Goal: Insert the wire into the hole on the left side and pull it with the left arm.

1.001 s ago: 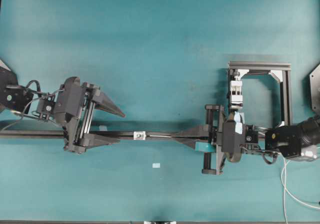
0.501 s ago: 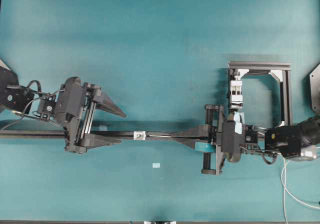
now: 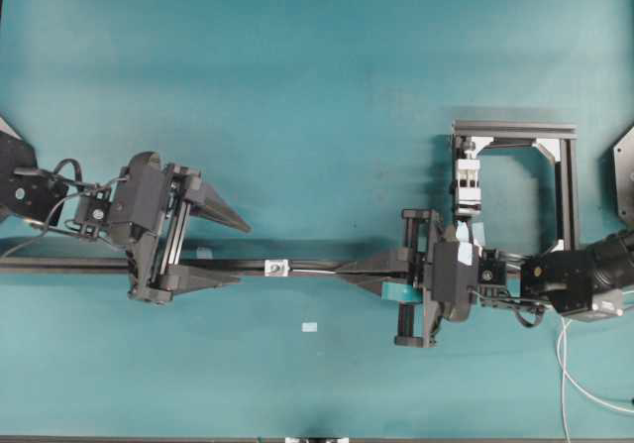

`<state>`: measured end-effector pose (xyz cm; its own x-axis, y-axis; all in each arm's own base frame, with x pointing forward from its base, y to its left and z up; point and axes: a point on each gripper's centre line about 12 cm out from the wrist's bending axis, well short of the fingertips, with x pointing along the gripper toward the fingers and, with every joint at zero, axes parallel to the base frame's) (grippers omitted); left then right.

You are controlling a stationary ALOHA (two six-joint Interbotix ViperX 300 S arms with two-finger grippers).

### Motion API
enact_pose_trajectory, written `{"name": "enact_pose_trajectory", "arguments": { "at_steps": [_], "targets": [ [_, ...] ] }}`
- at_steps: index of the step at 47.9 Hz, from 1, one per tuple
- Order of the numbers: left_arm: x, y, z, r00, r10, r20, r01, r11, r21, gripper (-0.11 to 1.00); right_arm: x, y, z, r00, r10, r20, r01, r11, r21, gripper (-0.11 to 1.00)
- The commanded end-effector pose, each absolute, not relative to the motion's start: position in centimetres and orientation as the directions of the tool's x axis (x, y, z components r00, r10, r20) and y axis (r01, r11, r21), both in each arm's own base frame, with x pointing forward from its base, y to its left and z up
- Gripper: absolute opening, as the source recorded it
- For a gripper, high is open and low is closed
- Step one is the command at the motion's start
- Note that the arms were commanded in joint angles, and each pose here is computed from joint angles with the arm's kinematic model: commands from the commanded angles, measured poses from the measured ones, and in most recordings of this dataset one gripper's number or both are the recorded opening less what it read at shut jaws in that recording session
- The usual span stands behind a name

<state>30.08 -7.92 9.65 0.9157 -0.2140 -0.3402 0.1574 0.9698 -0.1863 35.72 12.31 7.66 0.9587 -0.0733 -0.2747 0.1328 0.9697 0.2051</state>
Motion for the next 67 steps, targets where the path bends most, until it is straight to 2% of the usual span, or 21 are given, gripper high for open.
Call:
{"name": "enact_pose_trajectory", "arguments": {
  "at_steps": [1, 67],
  "targets": [
    [30.5, -8.2, 10.3, 0.924, -0.219, -0.314, 0.165, 0.968, -0.190, 0.75, 36.1, 12.4, 8.3, 0.963, -0.076, -0.258, 0.135, 0.966, 0.220, 0.05],
    [30.5, -8.1, 10.3, 0.925, -0.218, -0.313, 0.164, 0.968, -0.190, 0.75, 37.4, 12.6, 8.8, 0.969, -0.090, -0.231, 0.146, 0.959, 0.241, 0.05]
  ]
}}
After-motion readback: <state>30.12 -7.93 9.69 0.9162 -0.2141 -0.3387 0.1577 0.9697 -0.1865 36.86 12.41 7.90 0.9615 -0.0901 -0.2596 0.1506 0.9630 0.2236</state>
